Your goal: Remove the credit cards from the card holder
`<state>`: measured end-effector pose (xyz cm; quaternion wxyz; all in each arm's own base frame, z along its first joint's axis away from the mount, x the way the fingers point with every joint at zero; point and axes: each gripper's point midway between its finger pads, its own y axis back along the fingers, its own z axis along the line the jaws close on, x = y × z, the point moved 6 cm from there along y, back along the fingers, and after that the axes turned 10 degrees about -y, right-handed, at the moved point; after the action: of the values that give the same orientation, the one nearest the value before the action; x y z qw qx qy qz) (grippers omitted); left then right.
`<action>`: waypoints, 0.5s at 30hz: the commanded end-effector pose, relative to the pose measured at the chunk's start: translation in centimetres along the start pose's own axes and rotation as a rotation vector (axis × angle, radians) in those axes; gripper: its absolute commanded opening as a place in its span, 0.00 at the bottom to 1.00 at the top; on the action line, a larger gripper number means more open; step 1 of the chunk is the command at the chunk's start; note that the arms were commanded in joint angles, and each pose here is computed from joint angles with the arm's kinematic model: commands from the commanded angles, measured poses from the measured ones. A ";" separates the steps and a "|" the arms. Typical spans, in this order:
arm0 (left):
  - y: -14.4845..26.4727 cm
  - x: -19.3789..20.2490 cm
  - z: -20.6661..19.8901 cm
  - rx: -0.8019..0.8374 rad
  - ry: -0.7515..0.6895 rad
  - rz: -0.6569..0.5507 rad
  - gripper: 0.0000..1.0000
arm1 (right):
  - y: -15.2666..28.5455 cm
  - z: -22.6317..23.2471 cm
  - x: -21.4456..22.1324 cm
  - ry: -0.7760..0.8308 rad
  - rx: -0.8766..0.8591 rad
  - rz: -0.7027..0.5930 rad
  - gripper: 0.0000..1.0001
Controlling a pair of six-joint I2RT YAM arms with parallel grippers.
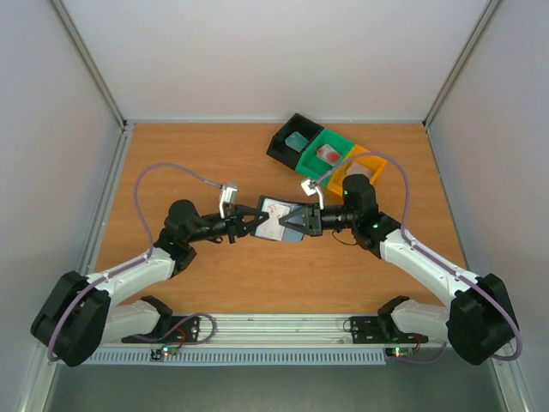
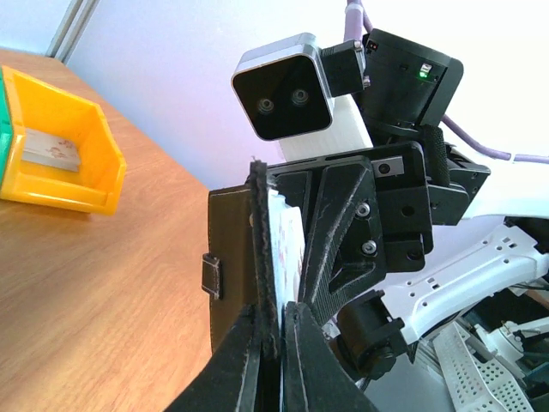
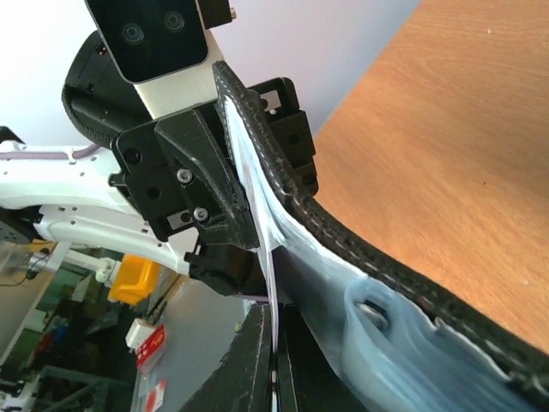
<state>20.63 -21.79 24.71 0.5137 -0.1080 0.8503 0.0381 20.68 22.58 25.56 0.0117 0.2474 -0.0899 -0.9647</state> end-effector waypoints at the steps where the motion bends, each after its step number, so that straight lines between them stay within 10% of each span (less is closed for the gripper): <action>1: -0.1 -1.5 -1.3 0.042 -0.092 -0.052 0.00 | 0.5 1.1 0.0 0.033 0.008 0.006 0.01; 6: -0.2 -0.9 -1.2 0.045 -0.092 -0.030 0.11 | 1.0 2.2 -0.3 0.109 0.079 0.064 0.01; 15: -0.2 -0.3 -1.1 0.059 -0.092 0.003 0.00 | 1.9 2.4 -0.3 0.161 0.223 0.145 0.01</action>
<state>19.95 -22.18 24.98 0.5299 -0.0934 0.8425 0.0256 20.11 21.95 27.72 0.0501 0.2884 -0.1764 -0.9398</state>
